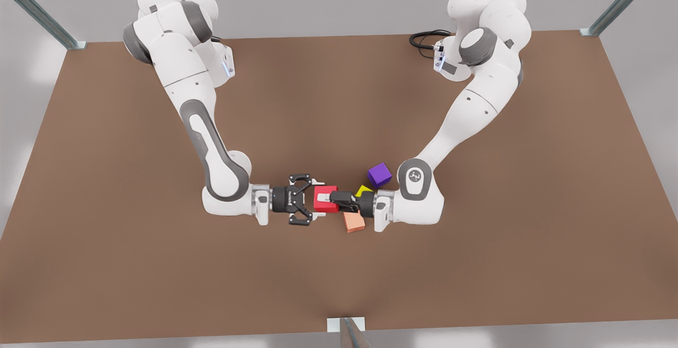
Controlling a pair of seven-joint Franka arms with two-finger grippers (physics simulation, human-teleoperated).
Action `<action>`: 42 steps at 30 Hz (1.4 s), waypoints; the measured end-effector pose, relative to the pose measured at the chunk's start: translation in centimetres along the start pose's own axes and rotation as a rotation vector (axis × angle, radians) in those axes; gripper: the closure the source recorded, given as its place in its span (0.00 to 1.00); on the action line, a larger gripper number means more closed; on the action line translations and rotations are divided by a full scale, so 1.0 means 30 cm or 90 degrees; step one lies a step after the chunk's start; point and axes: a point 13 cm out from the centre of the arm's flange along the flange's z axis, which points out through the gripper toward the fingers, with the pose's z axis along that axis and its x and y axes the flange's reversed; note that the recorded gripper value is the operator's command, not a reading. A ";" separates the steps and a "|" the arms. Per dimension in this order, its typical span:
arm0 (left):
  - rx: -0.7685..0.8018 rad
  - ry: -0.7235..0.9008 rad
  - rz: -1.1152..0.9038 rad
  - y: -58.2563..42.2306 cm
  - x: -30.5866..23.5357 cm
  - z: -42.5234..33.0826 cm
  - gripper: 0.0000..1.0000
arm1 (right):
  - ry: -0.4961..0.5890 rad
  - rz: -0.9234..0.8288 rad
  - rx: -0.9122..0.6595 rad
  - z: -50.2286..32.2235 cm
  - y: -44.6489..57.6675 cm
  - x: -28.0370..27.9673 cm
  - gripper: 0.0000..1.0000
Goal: Pick up red wooden cube and pass to hand red wooden cube and place in blue wooden cube
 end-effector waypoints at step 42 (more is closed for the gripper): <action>-0.862 0.160 -0.018 -0.248 0.550 -1.596 0.00 | 0.776 0.078 -0.160 -1.039 0.177 0.430 0.41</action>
